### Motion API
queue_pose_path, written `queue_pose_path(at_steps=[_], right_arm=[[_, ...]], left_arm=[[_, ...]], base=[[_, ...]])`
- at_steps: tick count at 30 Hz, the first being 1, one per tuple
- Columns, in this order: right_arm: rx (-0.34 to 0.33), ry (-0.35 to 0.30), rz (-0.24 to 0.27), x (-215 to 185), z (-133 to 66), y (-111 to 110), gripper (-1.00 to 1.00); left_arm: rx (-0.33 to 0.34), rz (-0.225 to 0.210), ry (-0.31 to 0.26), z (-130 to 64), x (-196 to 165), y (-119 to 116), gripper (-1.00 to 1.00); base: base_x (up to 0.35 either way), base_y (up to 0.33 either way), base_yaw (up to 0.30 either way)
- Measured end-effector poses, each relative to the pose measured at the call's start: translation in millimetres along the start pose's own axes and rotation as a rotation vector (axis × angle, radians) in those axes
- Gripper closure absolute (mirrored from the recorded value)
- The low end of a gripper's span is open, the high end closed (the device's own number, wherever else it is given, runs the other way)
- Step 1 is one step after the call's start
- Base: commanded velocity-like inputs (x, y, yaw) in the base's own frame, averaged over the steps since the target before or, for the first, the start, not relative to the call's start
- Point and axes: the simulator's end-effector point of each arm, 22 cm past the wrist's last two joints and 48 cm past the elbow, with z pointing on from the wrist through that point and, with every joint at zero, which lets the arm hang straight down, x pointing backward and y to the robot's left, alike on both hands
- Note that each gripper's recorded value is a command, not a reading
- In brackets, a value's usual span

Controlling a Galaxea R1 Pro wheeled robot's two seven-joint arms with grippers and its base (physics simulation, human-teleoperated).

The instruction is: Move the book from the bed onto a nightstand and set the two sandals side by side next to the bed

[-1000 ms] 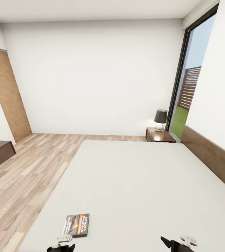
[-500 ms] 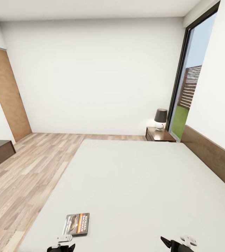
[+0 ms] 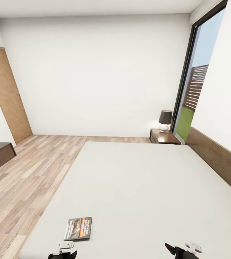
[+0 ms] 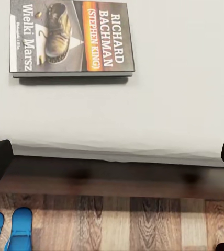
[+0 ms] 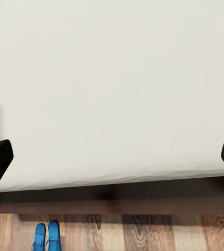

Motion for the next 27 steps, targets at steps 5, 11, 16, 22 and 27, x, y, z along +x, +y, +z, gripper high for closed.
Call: queue_pose_path(at_steps=[5,11,16,22,27], right_arm=[[-0.001,0.000,0.001,0,0.0,0,-1.00],[0.002,0.004,0.001,2,0.4,-1,-1.00],[0.004,0.009,0.003,4,1.1,-2,-1.00],[0.007,0.017,0.007,7,1.5,-5,-1.00],[0.013,0.025,0.010,10,1.6,-8,-1.00]], left_arm=[[0.000,0.000,0.000,0.0,0,0,-1.00],[0.001,-0.001,0.003,0.5,1,0,-1.00],[0.002,-0.004,0.007,1.5,3,0,-1.00],[0.011,-0.024,0.047,5.4,-1,-1,-1.00],[0.106,-0.023,0.082,9.6,-64,-34,-1.00]], base=[[0.000,0.000,0.000],[0.000,0.000,0.000],[0.000,0.000,0.000],[0.000,0.000,0.000],[0.000,0.000,0.000]])
